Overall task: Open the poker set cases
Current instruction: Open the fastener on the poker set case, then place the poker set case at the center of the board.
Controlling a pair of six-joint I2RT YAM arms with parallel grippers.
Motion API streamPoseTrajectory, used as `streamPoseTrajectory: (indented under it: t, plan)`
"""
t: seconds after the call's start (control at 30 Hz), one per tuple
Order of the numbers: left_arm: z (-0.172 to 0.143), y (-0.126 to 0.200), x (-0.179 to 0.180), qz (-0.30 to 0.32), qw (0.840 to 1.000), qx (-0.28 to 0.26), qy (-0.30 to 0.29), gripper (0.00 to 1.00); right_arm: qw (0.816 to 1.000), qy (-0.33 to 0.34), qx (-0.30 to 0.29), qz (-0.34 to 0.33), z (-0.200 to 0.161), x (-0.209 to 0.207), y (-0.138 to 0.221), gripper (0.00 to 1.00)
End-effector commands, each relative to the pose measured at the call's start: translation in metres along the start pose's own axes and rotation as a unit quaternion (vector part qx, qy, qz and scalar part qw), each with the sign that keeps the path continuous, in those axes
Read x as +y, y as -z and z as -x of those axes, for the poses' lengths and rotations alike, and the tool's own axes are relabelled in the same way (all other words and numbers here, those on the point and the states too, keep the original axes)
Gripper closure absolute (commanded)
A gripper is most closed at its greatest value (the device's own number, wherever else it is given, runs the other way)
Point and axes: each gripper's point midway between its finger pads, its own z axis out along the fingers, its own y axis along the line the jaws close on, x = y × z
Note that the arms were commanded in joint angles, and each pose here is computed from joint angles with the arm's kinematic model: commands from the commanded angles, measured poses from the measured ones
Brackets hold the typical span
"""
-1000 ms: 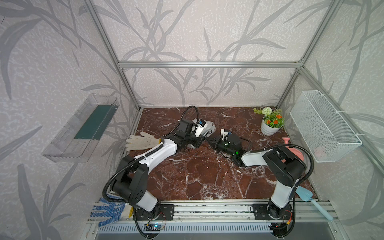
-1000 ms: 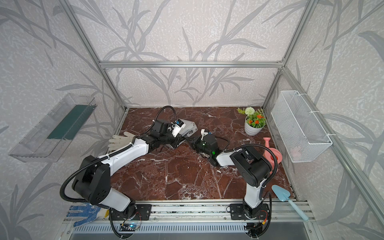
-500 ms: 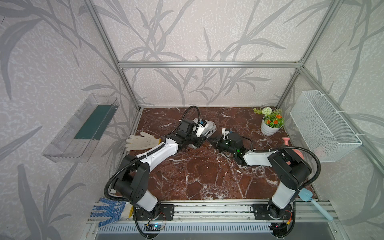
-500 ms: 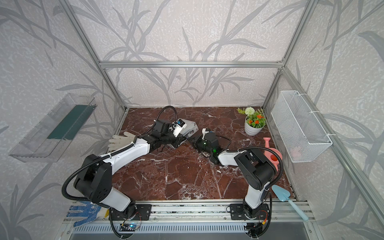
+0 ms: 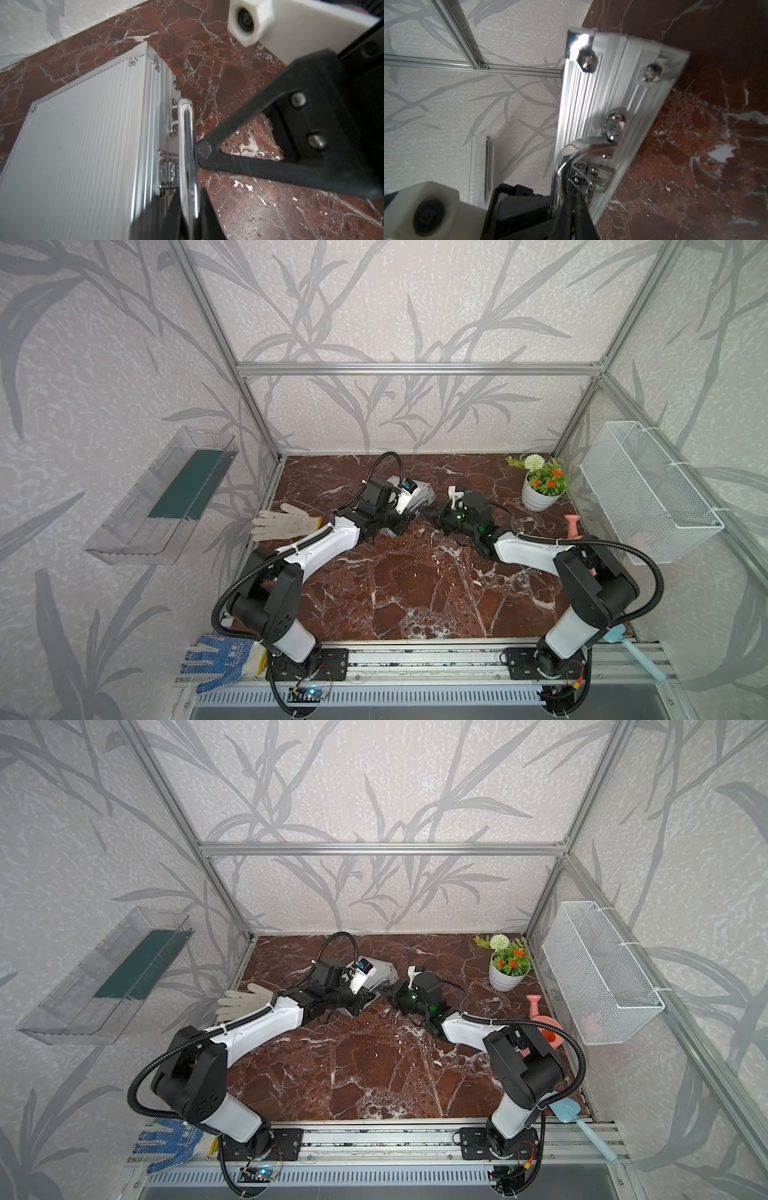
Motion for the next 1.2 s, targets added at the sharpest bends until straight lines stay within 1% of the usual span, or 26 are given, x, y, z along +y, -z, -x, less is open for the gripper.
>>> streamPoseTrajectory:
  t: [0.0, 0.07, 0.17, 0.3, 0.53, 0.67, 0.8, 0.9, 1.03, 1.17]
  plan:
    - [0.02, -0.001, -0.046, -0.094, 0.995, -0.031, -0.025, 1.0, 0.994, 0.051, -0.022, 0.089, 0.014, 0.069, 0.009, 0.91]
    - [0.02, 0.0, -0.045, -0.091, 0.995, -0.032, -0.028, 1.0, 0.995, 0.052, -0.019, 0.083, 0.013, 0.065, 0.011, 0.91]
    - [0.021, -0.001, -0.044, -0.089, 0.995, -0.032, -0.029, 1.0, 0.996, 0.059, -0.019, 0.062, 0.013, 0.054, 0.021, 0.88]
    - [0.018, -0.002, -0.043, -0.088, 0.995, -0.03, -0.028, 1.0, 0.997, 0.074, -0.017, 0.029, 0.016, 0.04, 0.042, 0.79]
    - [0.01, -0.006, -0.041, -0.082, 0.996, -0.02, -0.027, 1.0, 0.995, 0.096, 0.003, -0.028, 0.012, 0.008, 0.07, 0.67]
    - [-0.003, -0.013, -0.042, -0.085, 0.996, -0.004, -0.022, 1.0, 0.995, 0.084, -0.001, -0.059, 0.016, -0.02, 0.089, 0.65]
    - [-0.008, -0.017, -0.047, -0.091, 0.996, 0.0, -0.022, 1.0, 0.993, 0.081, -0.016, -0.09, 0.025, -0.04, 0.111, 0.65]
    - [-0.013, -0.02, -0.051, -0.095, 0.995, 0.007, -0.026, 1.0, 0.989, 0.092, -0.027, -0.115, 0.034, -0.047, 0.125, 0.64]
    - [-0.025, -0.029, -0.056, -0.097, 0.995, 0.022, -0.028, 1.0, 0.988, 0.085, -0.042, -0.12, 0.051, -0.054, 0.14, 0.63]
    - [-0.044, -0.045, -0.064, -0.091, 0.993, 0.053, -0.047, 1.0, 0.985, 0.093, -0.05, -0.136, 0.061, -0.058, 0.152, 0.63]
